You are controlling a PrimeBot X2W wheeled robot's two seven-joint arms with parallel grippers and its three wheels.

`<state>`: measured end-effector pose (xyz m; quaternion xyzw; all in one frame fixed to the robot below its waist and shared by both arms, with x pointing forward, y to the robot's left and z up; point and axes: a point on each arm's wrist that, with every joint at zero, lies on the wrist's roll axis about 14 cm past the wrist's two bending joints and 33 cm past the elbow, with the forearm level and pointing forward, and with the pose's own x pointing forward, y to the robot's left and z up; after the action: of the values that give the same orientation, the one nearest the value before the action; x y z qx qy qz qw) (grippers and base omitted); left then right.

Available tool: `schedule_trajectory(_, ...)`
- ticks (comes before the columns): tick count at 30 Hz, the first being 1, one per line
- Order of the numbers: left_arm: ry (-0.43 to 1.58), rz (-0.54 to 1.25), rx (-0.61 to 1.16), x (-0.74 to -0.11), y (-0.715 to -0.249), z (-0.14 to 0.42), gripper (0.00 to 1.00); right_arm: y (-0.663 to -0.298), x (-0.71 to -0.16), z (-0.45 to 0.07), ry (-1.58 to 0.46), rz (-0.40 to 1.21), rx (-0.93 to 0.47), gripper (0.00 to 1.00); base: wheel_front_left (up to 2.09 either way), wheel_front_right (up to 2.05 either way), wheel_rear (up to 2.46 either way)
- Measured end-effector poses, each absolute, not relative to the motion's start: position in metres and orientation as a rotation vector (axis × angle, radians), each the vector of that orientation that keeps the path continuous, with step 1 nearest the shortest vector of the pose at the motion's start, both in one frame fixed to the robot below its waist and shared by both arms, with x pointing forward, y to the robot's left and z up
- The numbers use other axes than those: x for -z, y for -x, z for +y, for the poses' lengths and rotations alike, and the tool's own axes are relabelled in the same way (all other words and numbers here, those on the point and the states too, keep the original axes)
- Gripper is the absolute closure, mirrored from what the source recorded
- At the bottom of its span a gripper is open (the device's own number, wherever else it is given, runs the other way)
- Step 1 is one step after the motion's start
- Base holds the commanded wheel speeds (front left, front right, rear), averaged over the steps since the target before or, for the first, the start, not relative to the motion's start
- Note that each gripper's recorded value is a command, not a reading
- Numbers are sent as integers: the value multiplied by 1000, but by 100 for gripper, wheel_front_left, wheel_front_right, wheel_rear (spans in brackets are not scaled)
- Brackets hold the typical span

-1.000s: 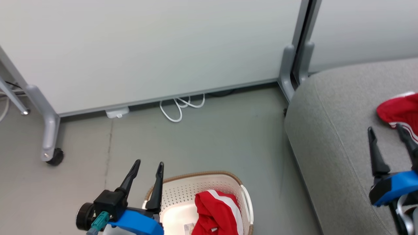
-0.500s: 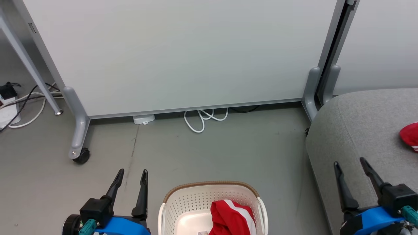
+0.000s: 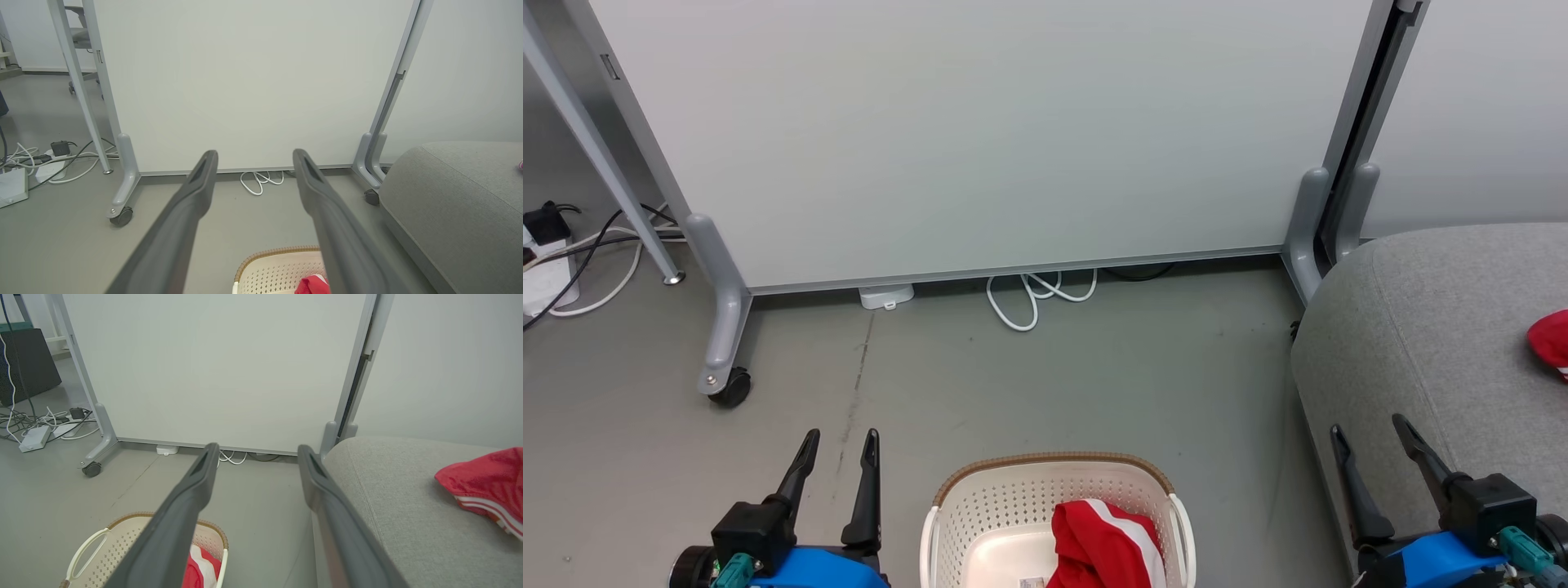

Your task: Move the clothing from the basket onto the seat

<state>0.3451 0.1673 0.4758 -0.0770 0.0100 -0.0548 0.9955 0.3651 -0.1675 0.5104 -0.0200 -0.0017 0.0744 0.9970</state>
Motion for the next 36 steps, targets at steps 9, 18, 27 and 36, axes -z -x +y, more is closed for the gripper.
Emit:
schedule_trajectory(9, 157, 30, 112, -473, -344, 165, 0, -366, -507, -166, 34, 8, -154, 0, 0, 0, 0)
schedule_trajectory(18, 158, 37, 116, -471, -345, 164, 0, -366, -505, -165, 30, 17, -157, 0, 0, 0, 0)
schedule_trajectory(27, 165, 78, 134, -459, -349, 157, 0, -371, -501, -161, 22, 27, -164, 0, 0, 0, 0)
schedule_trajectory(36, 187, 139, 188, -439, -381, 133, 0, -408, -503, -165, 51, 19, -176, 0, 0, 0, 0)
